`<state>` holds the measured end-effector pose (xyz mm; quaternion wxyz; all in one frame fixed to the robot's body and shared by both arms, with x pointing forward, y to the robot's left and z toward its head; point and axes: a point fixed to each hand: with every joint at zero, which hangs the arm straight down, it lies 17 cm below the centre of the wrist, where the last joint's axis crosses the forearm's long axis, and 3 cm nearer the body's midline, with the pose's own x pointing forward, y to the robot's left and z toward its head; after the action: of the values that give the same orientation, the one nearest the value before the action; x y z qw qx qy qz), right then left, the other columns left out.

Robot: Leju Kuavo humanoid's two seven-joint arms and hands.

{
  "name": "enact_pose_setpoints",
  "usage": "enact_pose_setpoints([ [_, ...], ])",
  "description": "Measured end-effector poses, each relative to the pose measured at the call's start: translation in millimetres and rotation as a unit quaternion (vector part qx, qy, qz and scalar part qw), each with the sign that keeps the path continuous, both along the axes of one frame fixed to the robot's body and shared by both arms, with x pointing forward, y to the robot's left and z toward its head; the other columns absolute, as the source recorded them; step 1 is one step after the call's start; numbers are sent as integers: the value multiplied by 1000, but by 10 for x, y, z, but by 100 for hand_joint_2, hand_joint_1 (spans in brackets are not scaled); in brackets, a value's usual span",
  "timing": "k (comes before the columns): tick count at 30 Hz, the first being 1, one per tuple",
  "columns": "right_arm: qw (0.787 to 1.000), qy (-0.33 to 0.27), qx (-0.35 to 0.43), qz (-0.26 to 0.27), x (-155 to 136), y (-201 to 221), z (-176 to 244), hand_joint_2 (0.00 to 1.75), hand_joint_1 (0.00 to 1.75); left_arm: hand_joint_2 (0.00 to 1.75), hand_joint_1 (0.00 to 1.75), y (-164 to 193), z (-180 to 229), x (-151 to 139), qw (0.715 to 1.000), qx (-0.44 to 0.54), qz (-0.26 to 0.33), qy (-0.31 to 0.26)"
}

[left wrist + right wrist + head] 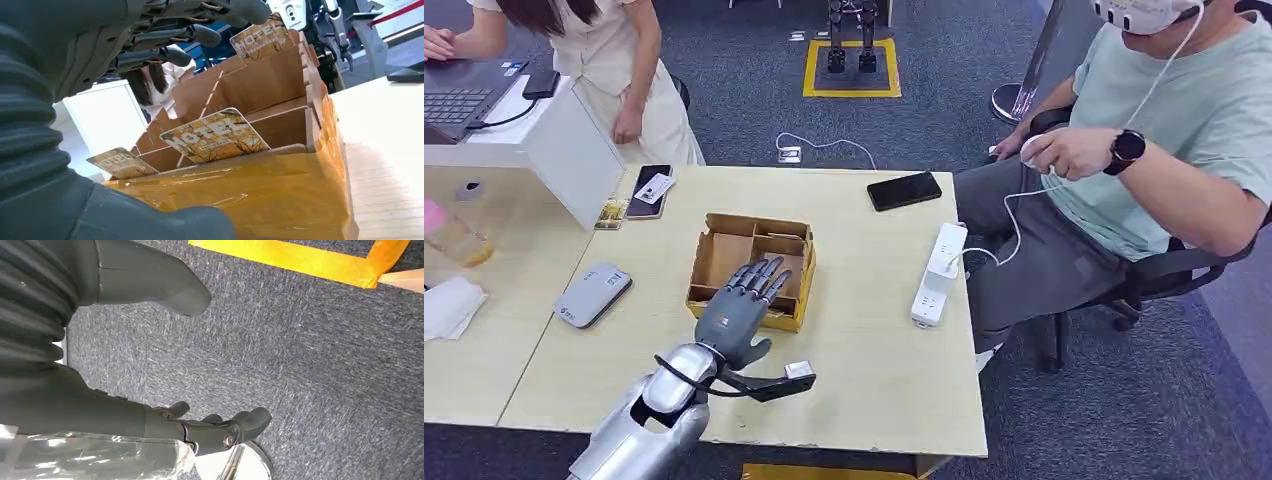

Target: Pass the card to the sensor for recognition and then transmit it.

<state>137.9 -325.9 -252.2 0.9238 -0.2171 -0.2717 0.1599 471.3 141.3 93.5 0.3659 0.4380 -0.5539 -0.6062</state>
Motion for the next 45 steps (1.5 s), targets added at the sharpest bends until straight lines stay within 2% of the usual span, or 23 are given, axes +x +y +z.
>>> enact_pose_setpoints([
  [9,1000,0,1,0,0,11,0,175,0,175,0,66,14,38,999,30,17,-17],
  [18,1000,0,1,0,1,16,0,175,0,175,0,220,102,135,996,45,63,-38],
  [43,1000,-2,2,1,6,22,2,175,0,175,0,174,39,132,998,52,39,-26],
  [44,1000,-2,2,1,6,22,2,175,0,175,3,174,38,131,998,52,39,-26],
  [45,1000,-2,2,1,6,22,2,175,0,175,72,175,38,132,998,52,39,-26],
])
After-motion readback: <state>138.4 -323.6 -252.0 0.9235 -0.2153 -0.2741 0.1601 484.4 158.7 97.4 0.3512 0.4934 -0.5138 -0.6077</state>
